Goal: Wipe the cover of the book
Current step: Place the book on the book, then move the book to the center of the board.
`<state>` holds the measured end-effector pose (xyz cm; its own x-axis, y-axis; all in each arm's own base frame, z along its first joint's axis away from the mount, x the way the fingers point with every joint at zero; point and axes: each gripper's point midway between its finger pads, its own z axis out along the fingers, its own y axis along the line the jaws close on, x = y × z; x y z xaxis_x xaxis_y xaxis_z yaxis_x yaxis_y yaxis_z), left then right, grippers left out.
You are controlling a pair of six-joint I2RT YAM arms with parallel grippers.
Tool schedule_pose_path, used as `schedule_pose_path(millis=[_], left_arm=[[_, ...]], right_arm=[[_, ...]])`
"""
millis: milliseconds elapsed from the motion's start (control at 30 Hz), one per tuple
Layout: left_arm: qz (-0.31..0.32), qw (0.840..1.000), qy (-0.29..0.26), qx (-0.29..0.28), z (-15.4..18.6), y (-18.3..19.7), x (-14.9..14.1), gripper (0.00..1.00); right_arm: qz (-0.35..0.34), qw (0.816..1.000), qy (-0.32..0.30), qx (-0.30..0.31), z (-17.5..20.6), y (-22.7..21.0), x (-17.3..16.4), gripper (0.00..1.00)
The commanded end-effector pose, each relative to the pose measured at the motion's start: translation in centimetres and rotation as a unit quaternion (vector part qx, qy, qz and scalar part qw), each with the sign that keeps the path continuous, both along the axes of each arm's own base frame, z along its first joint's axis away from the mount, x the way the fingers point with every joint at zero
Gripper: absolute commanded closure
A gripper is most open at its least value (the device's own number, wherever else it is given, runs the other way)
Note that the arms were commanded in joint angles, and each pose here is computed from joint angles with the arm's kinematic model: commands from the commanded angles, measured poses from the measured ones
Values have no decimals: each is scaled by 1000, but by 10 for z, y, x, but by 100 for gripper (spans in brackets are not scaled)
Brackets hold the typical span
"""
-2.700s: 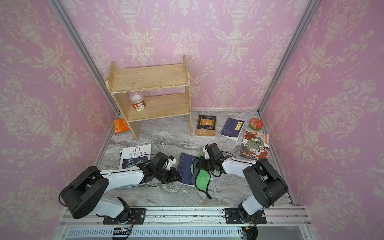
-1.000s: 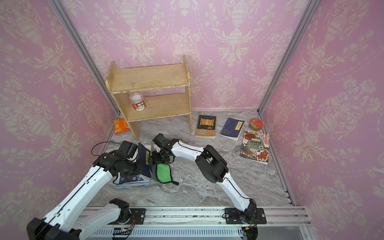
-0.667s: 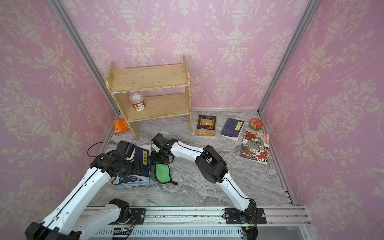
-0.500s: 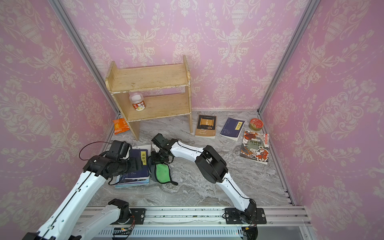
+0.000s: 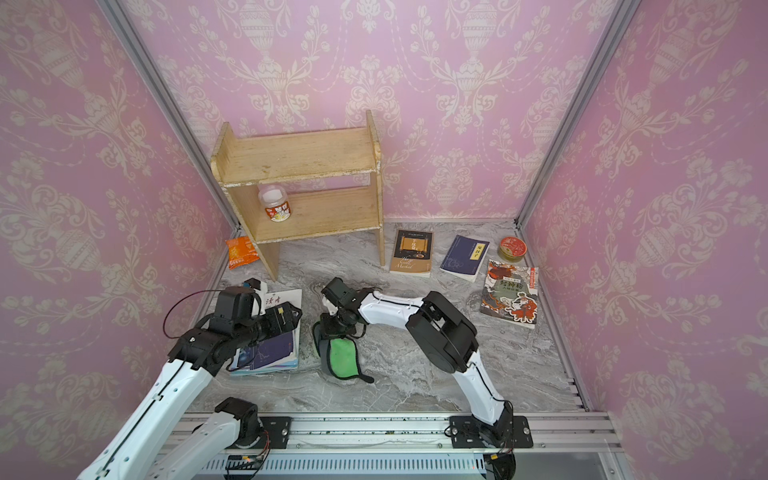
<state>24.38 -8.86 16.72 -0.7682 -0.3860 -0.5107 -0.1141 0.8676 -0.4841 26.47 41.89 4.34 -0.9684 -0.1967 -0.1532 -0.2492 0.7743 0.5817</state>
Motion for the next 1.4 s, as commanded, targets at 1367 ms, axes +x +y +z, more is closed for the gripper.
schedule_pose_path(millis=[1367], left_arm=[[-249,949,-188,-50,-80,-234,66,1]], right_arm=[[-410,901,-123,72,100,-363,387,100]])
